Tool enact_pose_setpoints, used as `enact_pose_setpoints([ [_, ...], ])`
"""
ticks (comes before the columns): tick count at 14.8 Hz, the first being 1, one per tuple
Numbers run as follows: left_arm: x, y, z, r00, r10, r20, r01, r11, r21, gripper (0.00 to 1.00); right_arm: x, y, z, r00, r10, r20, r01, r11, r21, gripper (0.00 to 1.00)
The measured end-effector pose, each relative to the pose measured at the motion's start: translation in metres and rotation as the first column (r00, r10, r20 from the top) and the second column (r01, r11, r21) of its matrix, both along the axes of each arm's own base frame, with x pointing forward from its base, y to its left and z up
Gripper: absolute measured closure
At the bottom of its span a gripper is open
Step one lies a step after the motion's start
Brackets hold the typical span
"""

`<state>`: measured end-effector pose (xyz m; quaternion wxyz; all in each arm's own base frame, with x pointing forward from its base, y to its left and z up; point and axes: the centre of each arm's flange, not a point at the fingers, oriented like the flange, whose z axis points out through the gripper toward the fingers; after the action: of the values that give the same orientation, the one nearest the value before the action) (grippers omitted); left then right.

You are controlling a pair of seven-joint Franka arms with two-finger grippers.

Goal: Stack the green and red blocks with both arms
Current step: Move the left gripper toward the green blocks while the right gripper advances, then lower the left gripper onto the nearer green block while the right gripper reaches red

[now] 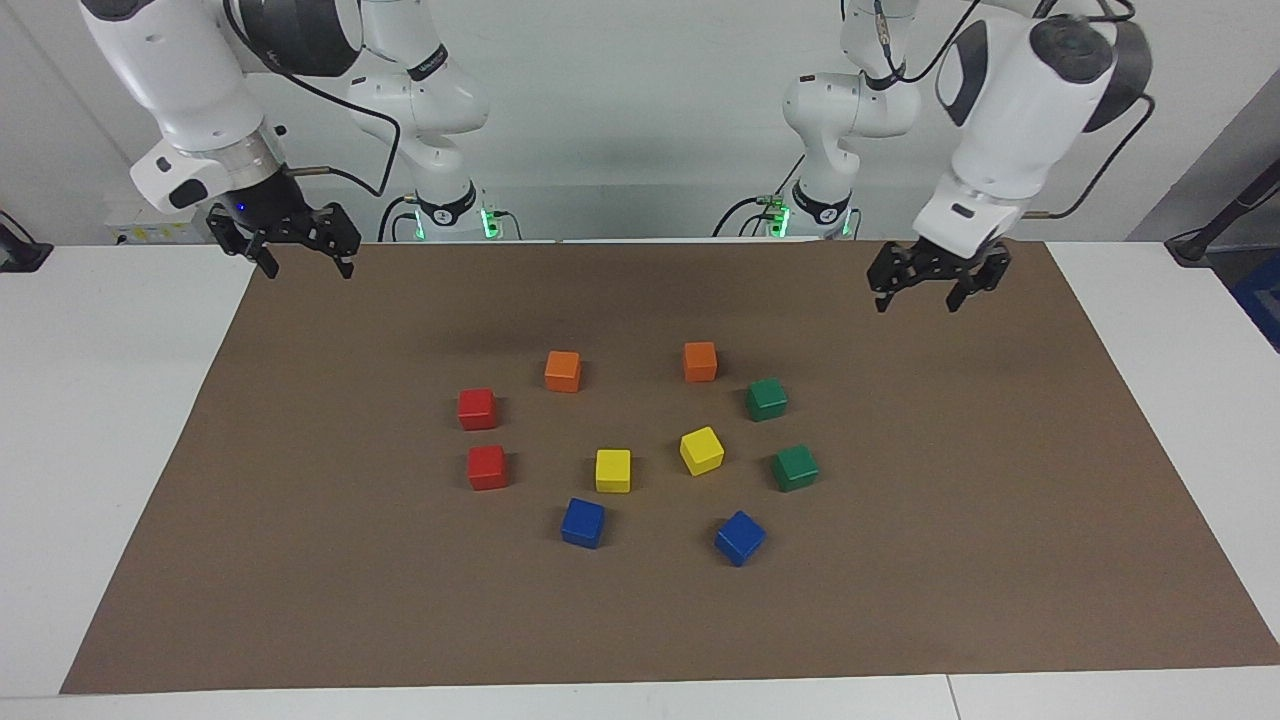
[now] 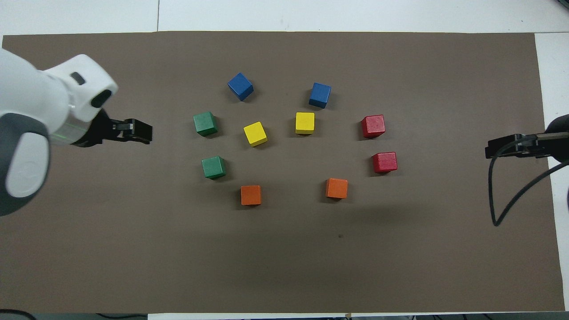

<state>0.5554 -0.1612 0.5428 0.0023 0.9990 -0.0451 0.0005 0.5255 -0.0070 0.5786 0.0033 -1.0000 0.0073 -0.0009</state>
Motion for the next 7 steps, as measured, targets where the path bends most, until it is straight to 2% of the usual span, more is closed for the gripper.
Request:
enact_pose_setpoints([
  [2,0.009,-0.029,-0.047,1.000,0.004,-0.019,-0.004,1.000,0.005,0.00,0.007,0.026,-0.022,1.000,-0.001,0.027,0.001,1.000,0.001,0.00],
  [4,0.015,-0.030,-0.087,0.999,0.034,-0.038,-0.033,0.999,0.013,0.00,0.014,0.045,-0.046,0.999,0.018,0.041,-0.018,1.000,0.000,0.00],
  [7,0.014,-0.035,-0.111,0.995,0.096,-0.030,-0.096,0.995,0.012,0.00,0.024,0.068,-0.080,0.997,0.057,0.057,-0.057,0.998,-0.002,0.00],
])
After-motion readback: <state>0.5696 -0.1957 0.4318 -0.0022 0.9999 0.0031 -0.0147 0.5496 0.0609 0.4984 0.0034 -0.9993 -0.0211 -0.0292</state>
